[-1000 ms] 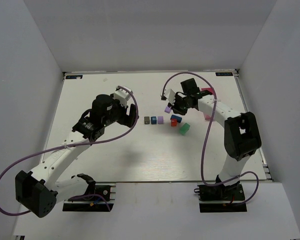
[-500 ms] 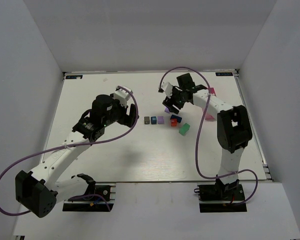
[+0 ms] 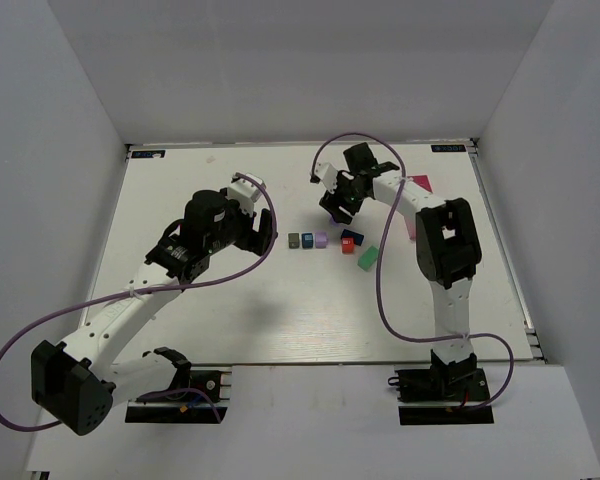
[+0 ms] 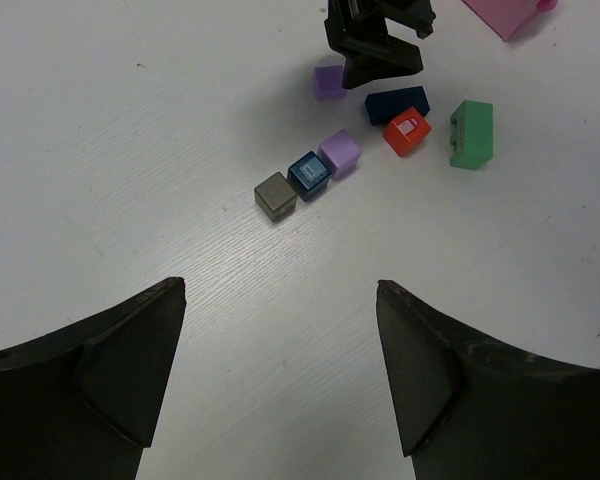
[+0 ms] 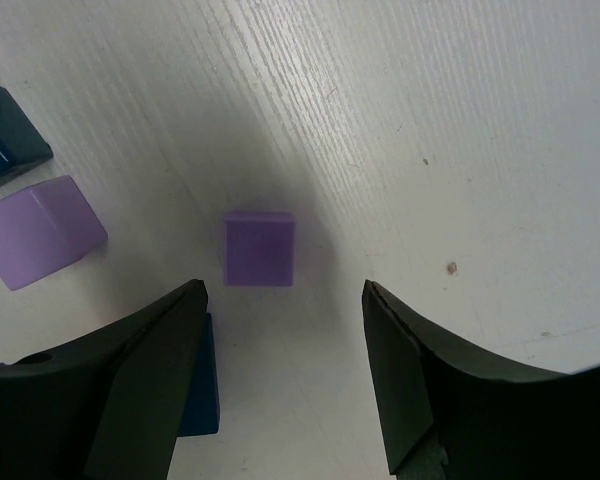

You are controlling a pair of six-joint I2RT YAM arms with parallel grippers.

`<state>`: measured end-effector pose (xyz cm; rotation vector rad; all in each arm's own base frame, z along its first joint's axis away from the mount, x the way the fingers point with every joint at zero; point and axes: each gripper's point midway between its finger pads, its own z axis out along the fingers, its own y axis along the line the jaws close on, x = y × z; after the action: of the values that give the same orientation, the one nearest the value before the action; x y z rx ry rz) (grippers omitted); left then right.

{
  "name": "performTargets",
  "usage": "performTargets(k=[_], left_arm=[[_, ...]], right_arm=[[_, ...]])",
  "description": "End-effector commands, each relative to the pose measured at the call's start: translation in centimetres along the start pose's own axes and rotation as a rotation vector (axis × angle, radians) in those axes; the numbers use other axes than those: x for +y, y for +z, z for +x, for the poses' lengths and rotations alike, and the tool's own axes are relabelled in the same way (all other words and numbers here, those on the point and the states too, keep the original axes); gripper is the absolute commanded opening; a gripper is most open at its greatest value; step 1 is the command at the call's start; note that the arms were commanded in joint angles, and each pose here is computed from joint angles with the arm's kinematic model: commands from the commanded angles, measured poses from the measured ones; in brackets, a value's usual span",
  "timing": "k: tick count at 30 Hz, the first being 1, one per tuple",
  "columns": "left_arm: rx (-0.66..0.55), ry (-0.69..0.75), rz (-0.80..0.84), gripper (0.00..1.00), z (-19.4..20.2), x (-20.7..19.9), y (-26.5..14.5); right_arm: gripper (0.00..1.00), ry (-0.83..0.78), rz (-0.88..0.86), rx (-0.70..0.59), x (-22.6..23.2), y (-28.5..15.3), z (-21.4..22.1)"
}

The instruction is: Build the wood block tower

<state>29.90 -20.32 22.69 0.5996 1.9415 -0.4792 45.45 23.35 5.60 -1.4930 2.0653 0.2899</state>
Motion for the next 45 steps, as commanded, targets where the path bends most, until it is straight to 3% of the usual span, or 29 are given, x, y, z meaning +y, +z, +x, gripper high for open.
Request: performTargets(k=[1, 15, 27, 31, 34, 35, 40, 45], left_arm=[[-0.034, -0.002, 0.006, 0.87, -0.9, -0.1, -0.6], [-0.034, -0.002, 0.006, 0.87, -0.9, -0.1, -0.6], [-0.034, -0.002, 0.024, 0.87, -0.9, -0.5, -0.6], [-0.034, -0.002, 0.024, 0.87, -0.9, -0.5, -0.6], [-0.034, -0.002, 0.024, 0.87, -0.9, -0.5, -0.6], [-0.034, -0.002, 0.024, 0.87, -0.9, -0.5, -0.6], [-0.034, -0.002, 0.024, 0.87, -0.9, -0.5, -0.6], [-0.055, 0.001, 0.016, 0.87, -1.4, -0.4, -1.1]], right_arm=[[0.69, -0.022, -0.009, -0.006, -0.3, -0.1, -0.8], [0.71, -0.021, -0.037, 0.011, 0.4, 1.6, -0.3], [0.61, -0.01, -0.061, 0.023, 1.0, 2.6, 0.3], [0.5, -0.008, -0.06, 0.02, 1.0, 2.6, 0.3], [0.35, -0.009, -0.055, 0.009, 0.9, 2.0, -0.1], [0.25, -0.008, -0.055, 0.008, 0.9, 1.9, -0.1], [0.04, -0.02, -0.016, -0.046, 0.6, -1.3, -2.3], [0.0, -0.037, -0.067, -0.193, 2.6, -6.1, -6.8]])
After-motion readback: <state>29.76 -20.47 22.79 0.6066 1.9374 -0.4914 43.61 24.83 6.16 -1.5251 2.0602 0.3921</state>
